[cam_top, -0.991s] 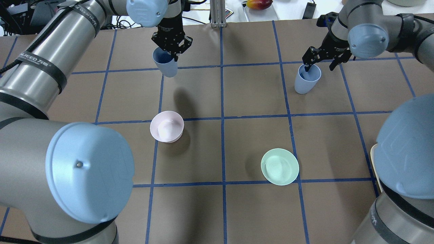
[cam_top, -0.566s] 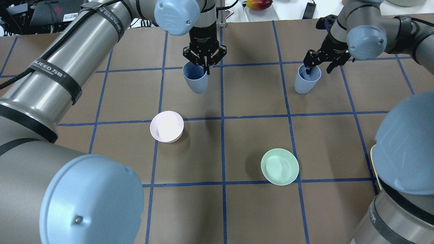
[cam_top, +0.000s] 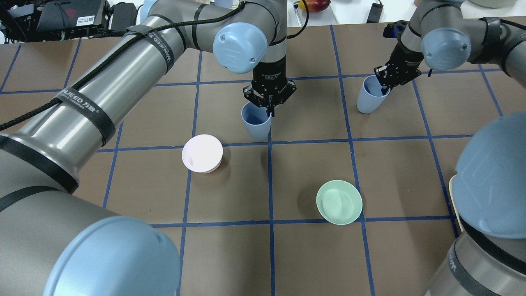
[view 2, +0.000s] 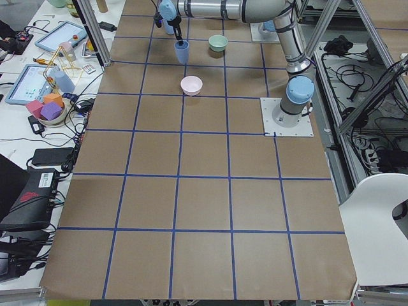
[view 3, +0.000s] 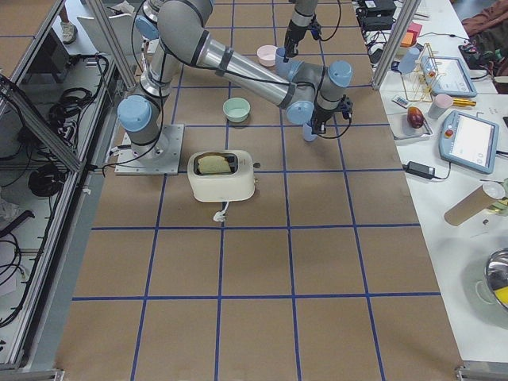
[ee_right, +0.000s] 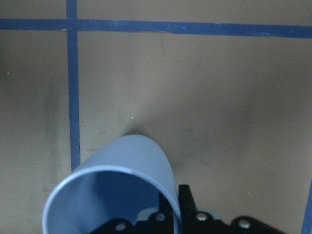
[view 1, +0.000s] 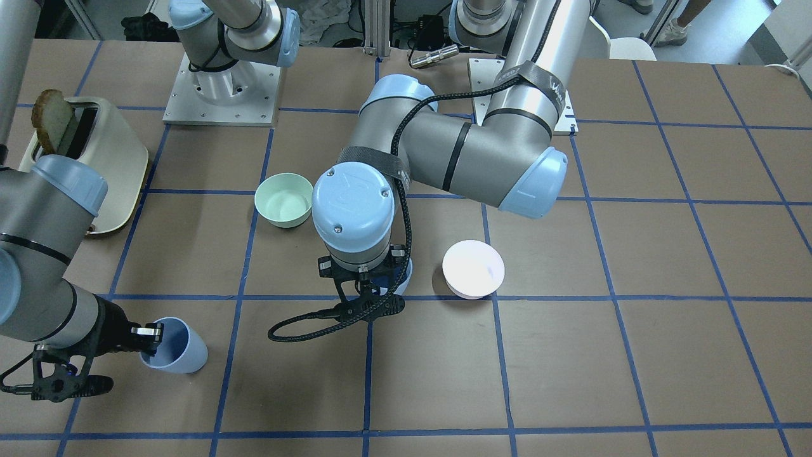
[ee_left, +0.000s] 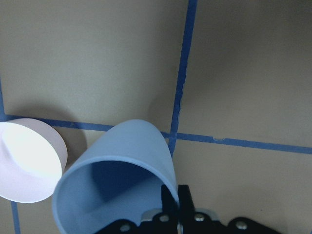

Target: Stack blue cups with both arms

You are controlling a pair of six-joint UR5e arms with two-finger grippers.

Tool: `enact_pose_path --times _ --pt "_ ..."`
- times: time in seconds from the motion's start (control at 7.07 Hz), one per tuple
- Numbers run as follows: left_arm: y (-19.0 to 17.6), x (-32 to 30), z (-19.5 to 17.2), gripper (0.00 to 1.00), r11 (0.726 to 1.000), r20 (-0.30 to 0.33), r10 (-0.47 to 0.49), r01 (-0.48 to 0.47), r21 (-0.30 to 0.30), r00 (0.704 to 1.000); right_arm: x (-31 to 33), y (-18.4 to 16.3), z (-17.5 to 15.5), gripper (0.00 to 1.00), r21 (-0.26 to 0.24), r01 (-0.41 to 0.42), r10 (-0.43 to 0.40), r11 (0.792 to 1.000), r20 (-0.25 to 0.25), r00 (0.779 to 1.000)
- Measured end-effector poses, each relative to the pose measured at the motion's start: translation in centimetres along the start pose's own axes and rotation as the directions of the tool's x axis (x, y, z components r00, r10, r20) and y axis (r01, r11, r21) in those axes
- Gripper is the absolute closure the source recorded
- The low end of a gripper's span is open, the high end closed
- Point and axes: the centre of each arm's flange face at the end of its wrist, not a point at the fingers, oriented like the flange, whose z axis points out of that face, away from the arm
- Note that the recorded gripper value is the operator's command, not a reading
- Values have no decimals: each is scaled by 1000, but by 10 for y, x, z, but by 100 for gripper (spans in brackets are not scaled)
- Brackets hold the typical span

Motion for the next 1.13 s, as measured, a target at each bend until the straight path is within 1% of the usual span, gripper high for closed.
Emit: enact_pose_path --times 0.14,0.42,0.57,0.71,0.99,1.13 --pt "5 2 15 100 999 -3 -28 28 -23 1000 0 -3 -12 100 -6 -1 1 1000 1 1000" --pt "11 7 38 100 999 -12 -33 33 -39 999 -1 -8 -39 100 -45 -4 5 999 12 1000" --pt "15 9 45 69 998 -26 -29 28 -52 999 -3 -9 -45 100 -55 -4 5 998 14 1000" --pt "18 10 50 1 998 -33 -24 22 -61 999 -4 -9 -49 100 -57 -4 5 998 15 1000" --pt "18 12 55 0 998 -37 -24 22 -63 999 -7 -8 -51 100 -59 -4 5 998 15 1000" --pt "17 9 40 0 999 -54 -20 18 -37 998 -9 -7 -55 100 -56 -2 2 998 14 1000"
